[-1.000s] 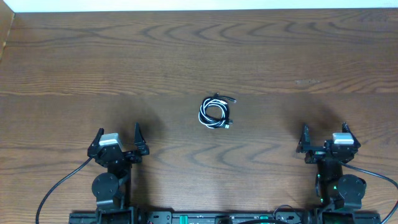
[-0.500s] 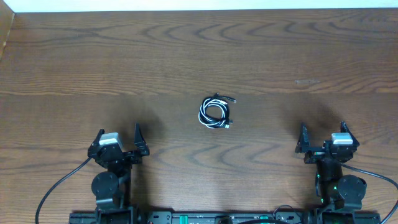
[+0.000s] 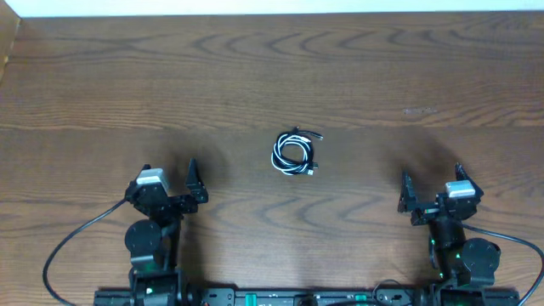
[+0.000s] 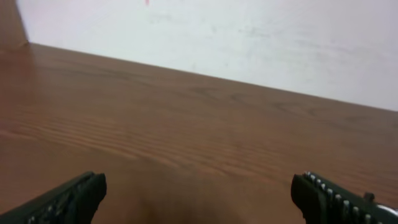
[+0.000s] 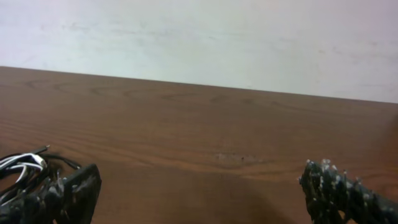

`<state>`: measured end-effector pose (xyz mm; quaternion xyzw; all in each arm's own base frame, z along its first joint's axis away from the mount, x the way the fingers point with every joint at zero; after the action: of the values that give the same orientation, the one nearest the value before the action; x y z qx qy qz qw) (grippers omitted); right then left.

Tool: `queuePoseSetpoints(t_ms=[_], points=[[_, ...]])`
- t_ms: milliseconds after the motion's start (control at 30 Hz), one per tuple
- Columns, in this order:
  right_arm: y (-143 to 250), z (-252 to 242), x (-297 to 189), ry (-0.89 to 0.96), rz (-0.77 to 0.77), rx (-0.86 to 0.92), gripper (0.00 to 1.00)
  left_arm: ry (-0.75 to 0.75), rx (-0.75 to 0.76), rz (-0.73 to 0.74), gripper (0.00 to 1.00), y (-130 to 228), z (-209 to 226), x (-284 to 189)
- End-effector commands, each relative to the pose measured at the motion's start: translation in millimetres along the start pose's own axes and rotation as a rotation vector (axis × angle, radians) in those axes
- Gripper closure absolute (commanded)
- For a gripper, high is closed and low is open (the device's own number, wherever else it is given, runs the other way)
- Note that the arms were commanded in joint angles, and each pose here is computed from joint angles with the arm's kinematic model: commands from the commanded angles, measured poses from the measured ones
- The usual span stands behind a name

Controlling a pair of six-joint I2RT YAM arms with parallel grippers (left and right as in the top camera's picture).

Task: Untangle cables
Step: 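Move both grippers forward toward the black and white cable coil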

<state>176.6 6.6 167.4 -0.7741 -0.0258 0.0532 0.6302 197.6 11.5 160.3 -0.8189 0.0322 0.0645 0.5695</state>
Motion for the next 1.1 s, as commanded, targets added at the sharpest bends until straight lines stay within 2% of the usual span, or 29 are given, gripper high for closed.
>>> queuePoseSetpoints(t_ms=[0,133,367,567,867,1067], points=[[-17.1,-0.4,-3.1,-0.013,-0.037,0.007,0.01,0.034,-0.009,0.02,0.0,-21.7,-10.6,9.0],[-30.0,-3.0,-3.6,-0.015,-0.025,0.008,0.01,0.045,-0.013,0.065,0.0,-47.1,-20.8,28.7],[-66.8,-7.3,11.3,-0.107,0.135,0.042,0.01,0.161,-0.025,0.158,0.0,-78.9,-44.4,68.8],[-105.4,-7.6,38.8,-0.26,0.28,0.097,0.01,0.174,-0.031,0.269,0.0,-77.4,-58.9,80.0],[-137.4,-11.0,81.2,-0.406,0.497,0.192,0.01,0.15,-0.039,0.452,0.0,-79.5,-75.2,83.9],[-149.3,-15.4,100.2,-0.41,0.461,0.187,0.01,0.091,-0.056,0.61,0.0,-80.9,-76.8,92.7]])
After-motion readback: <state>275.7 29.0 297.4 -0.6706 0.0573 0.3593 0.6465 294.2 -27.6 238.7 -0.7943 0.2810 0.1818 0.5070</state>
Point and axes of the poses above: each gripper's point midway between its finger pads, its own x axis out along the fingers, its own z axis along the line the jaws close on, y = z × x, the point moved 7 cm from there along -x, back along the fingers, and after that the axes turned 10 degrees about -x, right-handed, at the moved point
